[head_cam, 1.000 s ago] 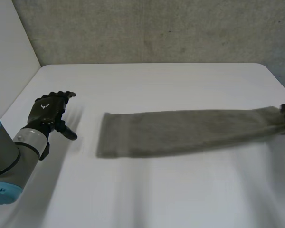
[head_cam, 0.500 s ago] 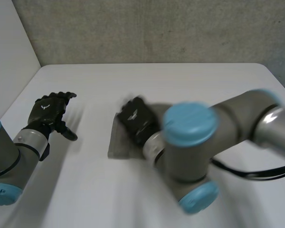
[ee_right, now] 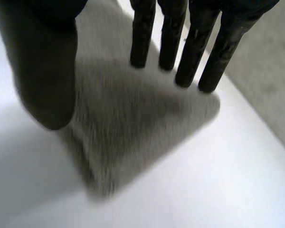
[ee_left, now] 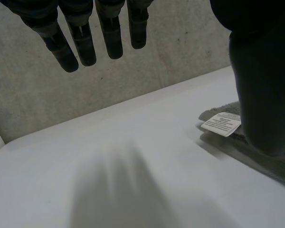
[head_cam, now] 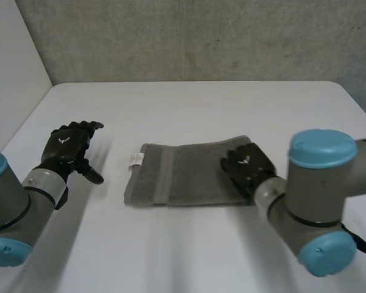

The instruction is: Fold the towel.

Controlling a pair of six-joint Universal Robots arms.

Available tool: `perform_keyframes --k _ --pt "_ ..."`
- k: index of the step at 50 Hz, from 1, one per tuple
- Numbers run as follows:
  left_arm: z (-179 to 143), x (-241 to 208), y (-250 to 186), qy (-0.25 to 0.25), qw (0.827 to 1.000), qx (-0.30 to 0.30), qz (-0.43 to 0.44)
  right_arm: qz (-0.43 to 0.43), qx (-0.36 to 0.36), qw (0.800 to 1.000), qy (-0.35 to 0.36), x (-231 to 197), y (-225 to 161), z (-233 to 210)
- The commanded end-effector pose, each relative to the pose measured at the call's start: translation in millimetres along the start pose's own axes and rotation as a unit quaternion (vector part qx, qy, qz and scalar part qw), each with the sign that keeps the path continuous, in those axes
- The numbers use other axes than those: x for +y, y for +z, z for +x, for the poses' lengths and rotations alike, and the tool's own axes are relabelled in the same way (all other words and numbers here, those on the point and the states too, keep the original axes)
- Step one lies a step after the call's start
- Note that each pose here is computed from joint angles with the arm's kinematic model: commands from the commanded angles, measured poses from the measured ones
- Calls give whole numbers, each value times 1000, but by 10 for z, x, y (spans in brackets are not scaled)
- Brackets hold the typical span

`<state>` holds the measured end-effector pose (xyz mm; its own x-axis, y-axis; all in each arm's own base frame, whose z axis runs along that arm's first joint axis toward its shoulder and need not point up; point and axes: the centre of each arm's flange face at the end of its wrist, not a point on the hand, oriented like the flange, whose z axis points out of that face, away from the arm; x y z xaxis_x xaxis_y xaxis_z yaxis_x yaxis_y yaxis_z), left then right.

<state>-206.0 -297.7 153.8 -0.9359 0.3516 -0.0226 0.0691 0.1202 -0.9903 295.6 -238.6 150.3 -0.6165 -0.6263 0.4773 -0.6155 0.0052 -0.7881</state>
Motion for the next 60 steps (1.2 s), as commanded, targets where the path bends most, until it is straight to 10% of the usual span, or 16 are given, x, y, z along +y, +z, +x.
perform_keyframes --k 1,20,27,37,60 --pt "64 30 -25 1 1000 9 -1 -34 17 999 22 394 46 182" --pt "166 -199 -40 6 999 22 37 45 79 996 9 -71 -66 584" --pt "228 -513 4 4 996 30 85 162 -33 981 -98 -784 -130 -460" --pt "341 -763 31 -74 989 29 123 163 -143 960 -176 -713 -248 -1339" --pt "1138 -97 -29 -98 987 123 18 60 -31 994 89 -369 -47 -167"
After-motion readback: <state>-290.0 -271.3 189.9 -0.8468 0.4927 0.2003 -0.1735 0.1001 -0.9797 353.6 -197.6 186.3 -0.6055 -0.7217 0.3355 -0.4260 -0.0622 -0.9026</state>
